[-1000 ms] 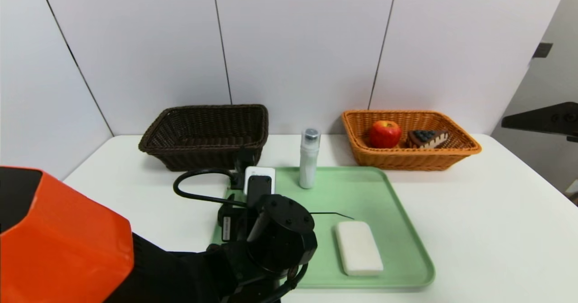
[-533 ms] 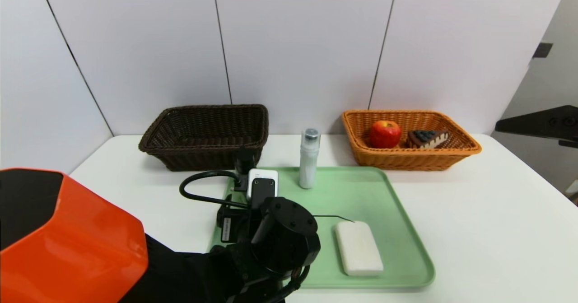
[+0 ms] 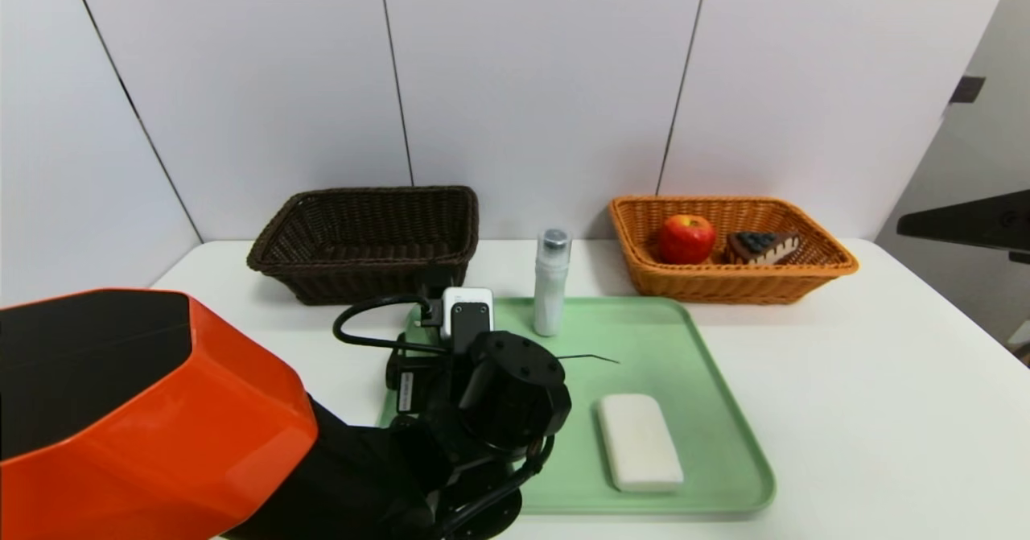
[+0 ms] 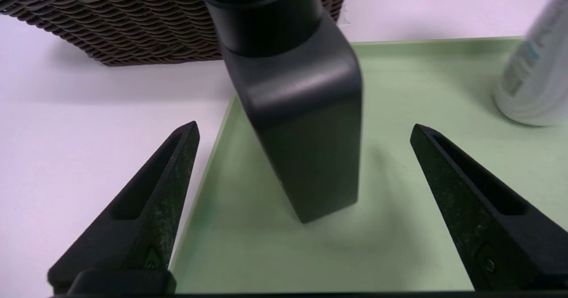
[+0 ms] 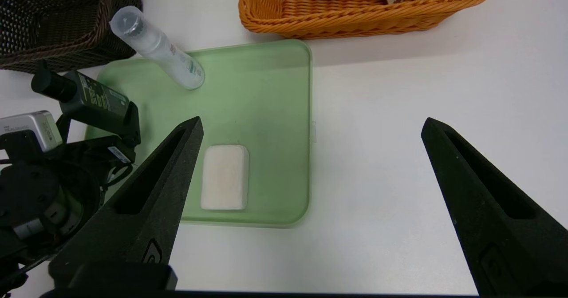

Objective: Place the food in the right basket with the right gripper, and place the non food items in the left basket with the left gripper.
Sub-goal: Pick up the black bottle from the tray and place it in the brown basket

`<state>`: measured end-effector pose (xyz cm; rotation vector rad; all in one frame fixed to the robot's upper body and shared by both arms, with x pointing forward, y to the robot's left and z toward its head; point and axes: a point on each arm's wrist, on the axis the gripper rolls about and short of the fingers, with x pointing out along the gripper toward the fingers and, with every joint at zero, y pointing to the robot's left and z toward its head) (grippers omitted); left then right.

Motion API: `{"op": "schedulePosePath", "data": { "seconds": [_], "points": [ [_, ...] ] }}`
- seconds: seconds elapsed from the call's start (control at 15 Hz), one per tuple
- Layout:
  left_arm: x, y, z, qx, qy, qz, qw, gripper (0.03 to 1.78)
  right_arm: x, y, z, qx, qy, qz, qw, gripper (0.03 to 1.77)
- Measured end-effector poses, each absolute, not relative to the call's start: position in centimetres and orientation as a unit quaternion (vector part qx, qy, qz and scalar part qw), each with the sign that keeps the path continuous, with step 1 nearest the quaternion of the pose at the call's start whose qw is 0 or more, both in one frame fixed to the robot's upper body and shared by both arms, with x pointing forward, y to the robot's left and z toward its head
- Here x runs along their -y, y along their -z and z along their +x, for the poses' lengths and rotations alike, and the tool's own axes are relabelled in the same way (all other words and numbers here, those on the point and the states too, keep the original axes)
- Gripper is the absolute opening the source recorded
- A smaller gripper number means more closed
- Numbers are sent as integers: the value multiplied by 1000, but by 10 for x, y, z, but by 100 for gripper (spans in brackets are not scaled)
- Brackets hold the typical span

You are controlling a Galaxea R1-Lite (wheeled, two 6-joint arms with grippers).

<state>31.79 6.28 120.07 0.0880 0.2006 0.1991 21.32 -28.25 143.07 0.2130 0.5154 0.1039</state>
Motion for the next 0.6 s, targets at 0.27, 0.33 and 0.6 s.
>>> {"op": "schedulePosePath", "data": {
  "seconds": [0.27, 0.33, 0.6],
  "points": [
    [-63, -1197, 326, -100, -110, 44, 988, 169, 283, -1429, 211, -255, -52, 105, 960, 170],
    [-62, -1197, 328, -100, -112, 43, 988, 169, 284, -1429, 210, -255, -52, 105, 960, 170],
    [-59, -1199, 339, -94, -119, 37, 988, 169, 285, -1429, 208, -253, -53, 105, 960, 170]
  ]
}}
